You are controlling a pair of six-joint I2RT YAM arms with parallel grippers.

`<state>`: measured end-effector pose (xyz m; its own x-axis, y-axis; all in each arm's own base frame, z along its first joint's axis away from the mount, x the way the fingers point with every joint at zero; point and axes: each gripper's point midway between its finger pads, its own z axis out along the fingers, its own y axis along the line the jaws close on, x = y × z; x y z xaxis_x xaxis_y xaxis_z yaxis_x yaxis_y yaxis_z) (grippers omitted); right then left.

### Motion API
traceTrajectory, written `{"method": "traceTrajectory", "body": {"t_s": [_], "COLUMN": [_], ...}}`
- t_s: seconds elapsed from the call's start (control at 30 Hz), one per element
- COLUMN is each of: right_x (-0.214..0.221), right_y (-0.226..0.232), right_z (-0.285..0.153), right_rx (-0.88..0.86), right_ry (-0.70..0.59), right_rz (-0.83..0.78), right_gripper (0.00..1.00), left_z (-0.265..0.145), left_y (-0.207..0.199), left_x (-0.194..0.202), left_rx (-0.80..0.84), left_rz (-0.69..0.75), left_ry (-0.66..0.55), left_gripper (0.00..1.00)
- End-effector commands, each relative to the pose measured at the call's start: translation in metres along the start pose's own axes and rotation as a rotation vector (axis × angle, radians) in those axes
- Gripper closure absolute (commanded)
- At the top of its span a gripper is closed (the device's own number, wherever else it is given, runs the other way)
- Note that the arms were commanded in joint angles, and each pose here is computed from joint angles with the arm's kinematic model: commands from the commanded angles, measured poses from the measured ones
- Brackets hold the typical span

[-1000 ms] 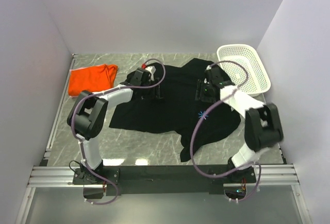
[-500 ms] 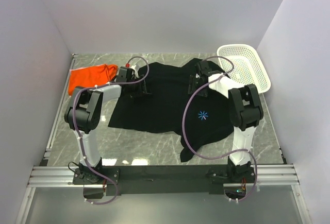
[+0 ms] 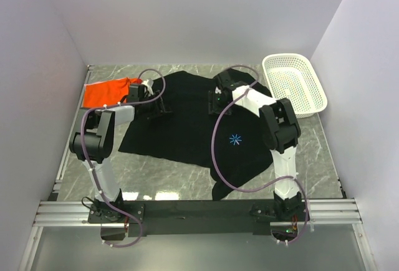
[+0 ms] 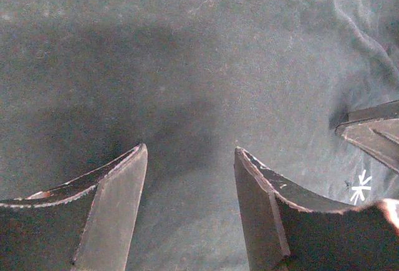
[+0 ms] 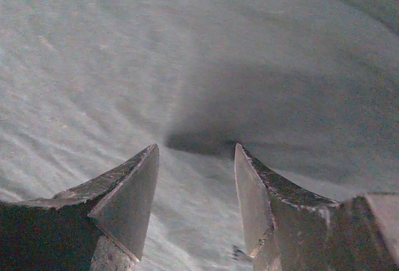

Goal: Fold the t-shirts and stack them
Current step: Flatten the tshirt out

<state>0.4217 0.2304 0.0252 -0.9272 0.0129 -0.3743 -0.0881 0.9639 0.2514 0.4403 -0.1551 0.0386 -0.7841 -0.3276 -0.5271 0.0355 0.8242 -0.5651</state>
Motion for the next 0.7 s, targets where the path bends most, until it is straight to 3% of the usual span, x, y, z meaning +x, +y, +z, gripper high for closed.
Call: {"method": "traceTrajectory", "body": {"t_s": [0.0,0.5,0.67], "right_x": [-0.006,-0.027,-0.04], "right_y": [0.02,0.047,0.03], "right_z": [-0.002,-0.025,-0.085], "right_rx": [-0.045,-0.222,-0.137], "right_ry": [0.009,0.018,-0.207], "right_rz": [-0.006,-0.117,-0.113], "right_gripper": [0.41,0.4,0.38], "left_z": [-0.01,-0.027,-0.047], "left_y": [0.019,0.029,-0.013], "left_x": [0.009,-0.01,-0.033], "left_rx": [-0.061,-0.147,-0.081], "left_rz": [-0.016,-0.001,0.072], "left_ry": [0.01,-0.057,-0.142], "left_gripper": [0.35,0.35,0.35]}}
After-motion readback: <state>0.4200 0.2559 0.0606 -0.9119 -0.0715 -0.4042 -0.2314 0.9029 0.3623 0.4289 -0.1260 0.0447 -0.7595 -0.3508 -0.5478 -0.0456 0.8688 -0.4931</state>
